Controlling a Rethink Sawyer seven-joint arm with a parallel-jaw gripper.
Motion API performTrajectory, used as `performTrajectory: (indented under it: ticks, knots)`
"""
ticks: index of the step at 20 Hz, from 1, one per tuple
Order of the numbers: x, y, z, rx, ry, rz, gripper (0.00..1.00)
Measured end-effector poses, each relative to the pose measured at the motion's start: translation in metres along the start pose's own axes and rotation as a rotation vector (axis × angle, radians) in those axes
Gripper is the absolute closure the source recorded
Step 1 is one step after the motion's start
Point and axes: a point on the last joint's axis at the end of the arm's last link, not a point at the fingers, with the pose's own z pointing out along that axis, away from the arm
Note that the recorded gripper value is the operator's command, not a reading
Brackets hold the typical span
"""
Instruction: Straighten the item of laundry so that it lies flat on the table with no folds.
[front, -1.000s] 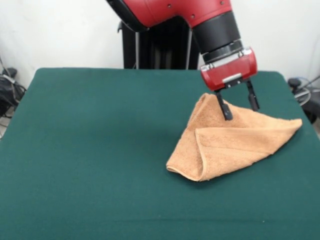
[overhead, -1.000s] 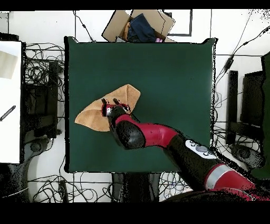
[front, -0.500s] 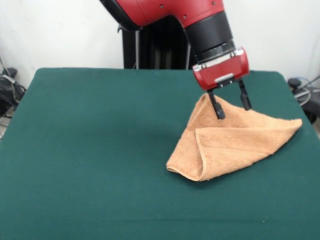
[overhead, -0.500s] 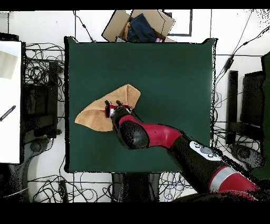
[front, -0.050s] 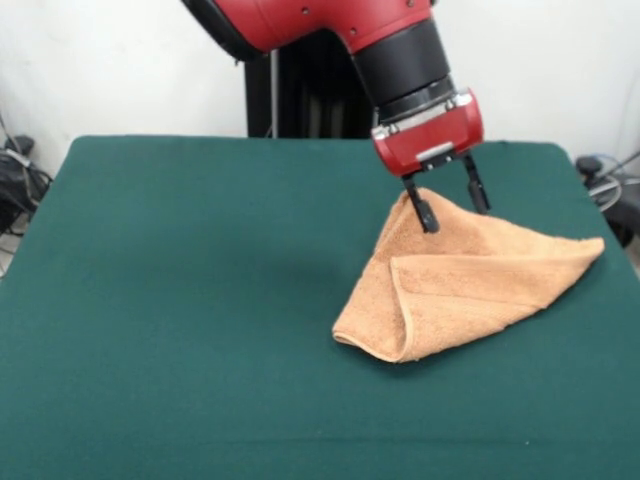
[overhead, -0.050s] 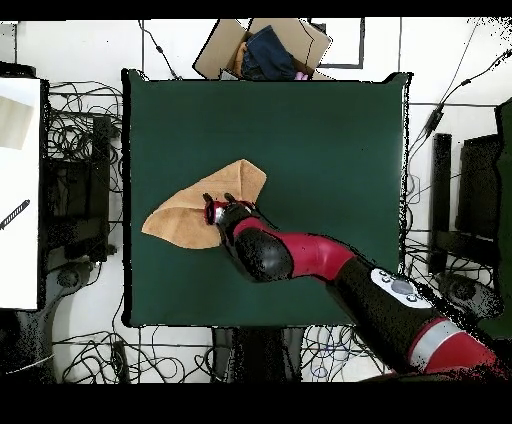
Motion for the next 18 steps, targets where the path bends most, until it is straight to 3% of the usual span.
performTrajectory:
  ticks: [6, 18]
  knots:
    - [0.007, -0.018, 0.000, -0.035, 0.087, 0.046, 0.00]
    - [0.006, -0.034, 0.002, -0.050, 0.112, 0.036, 0.00]
